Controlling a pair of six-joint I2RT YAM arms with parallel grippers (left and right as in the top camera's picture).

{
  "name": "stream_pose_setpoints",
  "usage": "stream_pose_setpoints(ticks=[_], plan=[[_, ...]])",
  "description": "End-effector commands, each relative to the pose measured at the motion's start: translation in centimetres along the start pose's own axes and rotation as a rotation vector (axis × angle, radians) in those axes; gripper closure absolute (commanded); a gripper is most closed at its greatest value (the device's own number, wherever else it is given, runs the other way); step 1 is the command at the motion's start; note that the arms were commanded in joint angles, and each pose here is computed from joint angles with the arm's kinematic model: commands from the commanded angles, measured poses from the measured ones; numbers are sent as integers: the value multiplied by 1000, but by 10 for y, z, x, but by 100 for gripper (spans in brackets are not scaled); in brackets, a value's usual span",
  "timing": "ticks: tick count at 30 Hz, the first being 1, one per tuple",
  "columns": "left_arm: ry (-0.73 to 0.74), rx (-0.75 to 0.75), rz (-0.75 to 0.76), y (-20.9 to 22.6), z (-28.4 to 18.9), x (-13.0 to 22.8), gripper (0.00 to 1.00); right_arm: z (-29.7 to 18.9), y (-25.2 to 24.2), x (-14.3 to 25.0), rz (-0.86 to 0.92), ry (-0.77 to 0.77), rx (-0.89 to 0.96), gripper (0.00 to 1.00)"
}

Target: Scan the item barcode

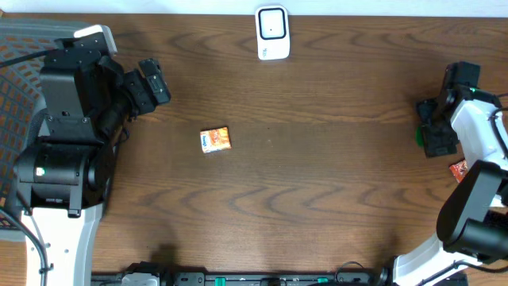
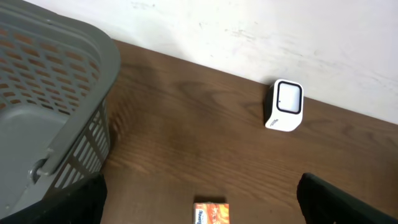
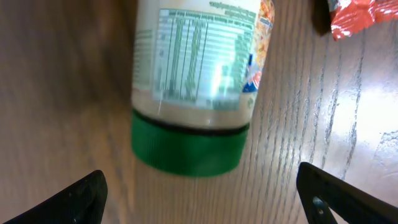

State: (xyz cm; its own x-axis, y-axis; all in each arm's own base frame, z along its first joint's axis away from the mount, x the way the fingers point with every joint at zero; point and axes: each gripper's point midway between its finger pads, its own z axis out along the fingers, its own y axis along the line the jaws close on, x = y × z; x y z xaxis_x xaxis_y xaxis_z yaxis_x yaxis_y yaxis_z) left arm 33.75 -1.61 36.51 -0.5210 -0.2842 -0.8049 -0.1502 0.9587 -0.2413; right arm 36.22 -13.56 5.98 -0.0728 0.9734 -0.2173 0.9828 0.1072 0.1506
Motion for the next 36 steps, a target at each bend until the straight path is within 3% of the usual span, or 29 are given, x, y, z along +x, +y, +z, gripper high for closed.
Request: stream_pose_setpoints(ticks=[1,7,17,29,36], plan=[[-16,-13,5,3,-2,-5,2,18,-10,-4,57,-11,54,8],[-16,-13,6,3,-2,-5,2,35,-12,-2,55,-6,82,11],[-16,-13,5,3,-2,-5,2,37,-22,-17,75,-41,111,37],[-16,-13,5,3,-2,-5,2,38,-22,-17,51,-6,98,45],[-16,-13,5,3,-2,-5,2,37,-13,-1,94,168,16,45]])
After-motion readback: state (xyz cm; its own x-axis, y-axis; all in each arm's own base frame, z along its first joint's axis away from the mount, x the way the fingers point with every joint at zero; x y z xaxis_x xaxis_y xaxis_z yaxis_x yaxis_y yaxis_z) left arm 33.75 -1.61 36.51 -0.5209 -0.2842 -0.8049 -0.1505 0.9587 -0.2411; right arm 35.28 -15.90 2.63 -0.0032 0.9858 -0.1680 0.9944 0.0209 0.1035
